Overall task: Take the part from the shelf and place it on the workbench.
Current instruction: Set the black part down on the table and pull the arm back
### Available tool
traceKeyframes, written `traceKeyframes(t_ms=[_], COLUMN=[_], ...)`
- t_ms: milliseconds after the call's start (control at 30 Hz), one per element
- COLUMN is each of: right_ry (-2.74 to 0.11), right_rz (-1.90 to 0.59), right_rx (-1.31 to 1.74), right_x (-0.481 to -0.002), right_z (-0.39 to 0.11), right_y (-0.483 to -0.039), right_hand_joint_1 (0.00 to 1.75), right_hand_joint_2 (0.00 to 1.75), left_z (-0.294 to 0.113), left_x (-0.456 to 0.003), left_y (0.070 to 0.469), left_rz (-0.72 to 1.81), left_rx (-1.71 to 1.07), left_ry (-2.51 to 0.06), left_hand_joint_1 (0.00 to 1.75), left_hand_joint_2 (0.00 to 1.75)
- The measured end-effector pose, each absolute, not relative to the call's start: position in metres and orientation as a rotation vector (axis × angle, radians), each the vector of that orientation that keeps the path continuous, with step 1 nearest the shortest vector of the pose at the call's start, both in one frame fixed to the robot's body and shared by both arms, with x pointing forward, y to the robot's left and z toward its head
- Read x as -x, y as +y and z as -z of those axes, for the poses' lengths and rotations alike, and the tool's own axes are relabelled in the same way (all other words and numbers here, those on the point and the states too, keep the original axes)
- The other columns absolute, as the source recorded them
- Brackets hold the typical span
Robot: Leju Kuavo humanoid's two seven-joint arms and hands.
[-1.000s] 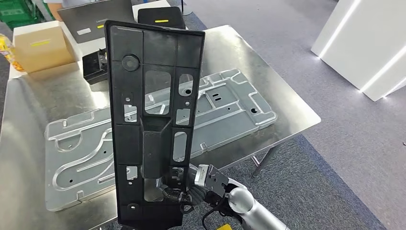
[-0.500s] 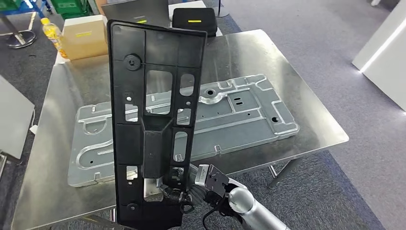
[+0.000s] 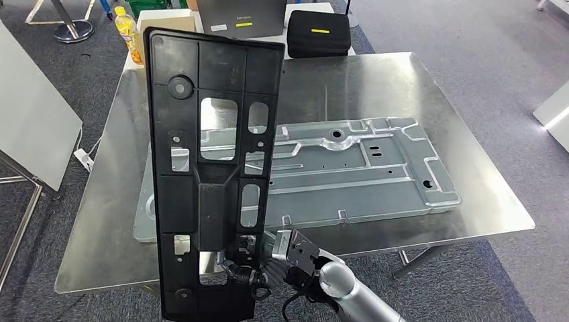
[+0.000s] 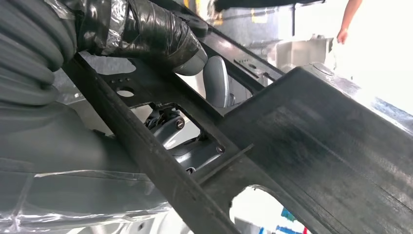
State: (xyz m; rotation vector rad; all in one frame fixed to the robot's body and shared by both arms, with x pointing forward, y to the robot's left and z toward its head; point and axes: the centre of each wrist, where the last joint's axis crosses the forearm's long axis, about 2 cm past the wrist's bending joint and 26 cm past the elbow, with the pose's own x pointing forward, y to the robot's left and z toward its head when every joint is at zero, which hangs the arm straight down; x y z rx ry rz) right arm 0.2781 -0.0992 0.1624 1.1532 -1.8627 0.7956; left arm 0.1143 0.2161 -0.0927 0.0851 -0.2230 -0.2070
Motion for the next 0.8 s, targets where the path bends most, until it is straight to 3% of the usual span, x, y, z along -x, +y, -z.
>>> traceKeyframes(t_ms=[233, 800], right_ry=[-1.822, -1.998], right_rz=[-0.737, -0.655], right_rx=[-1.108, -0.835], right_x=[-0.289, -0.349], right_z=[-0.161, -0.216], right_y=[-0.108, -0.118], right_hand_joint_1=[1.75, 1.75], right_hand_joint_2=[1.75, 1.75], left_z=[0.093, 0.092], left_x=[-0.114, -0.115], left_y=[0.216, 0.215], left_rz=[0.208, 0.236], left_rx=[-0.084, -0.065], left_ry=[-0.226, -0.229], left_hand_joint_1=[0.00, 0.00], left_hand_joint_2=[1.75, 1.75])
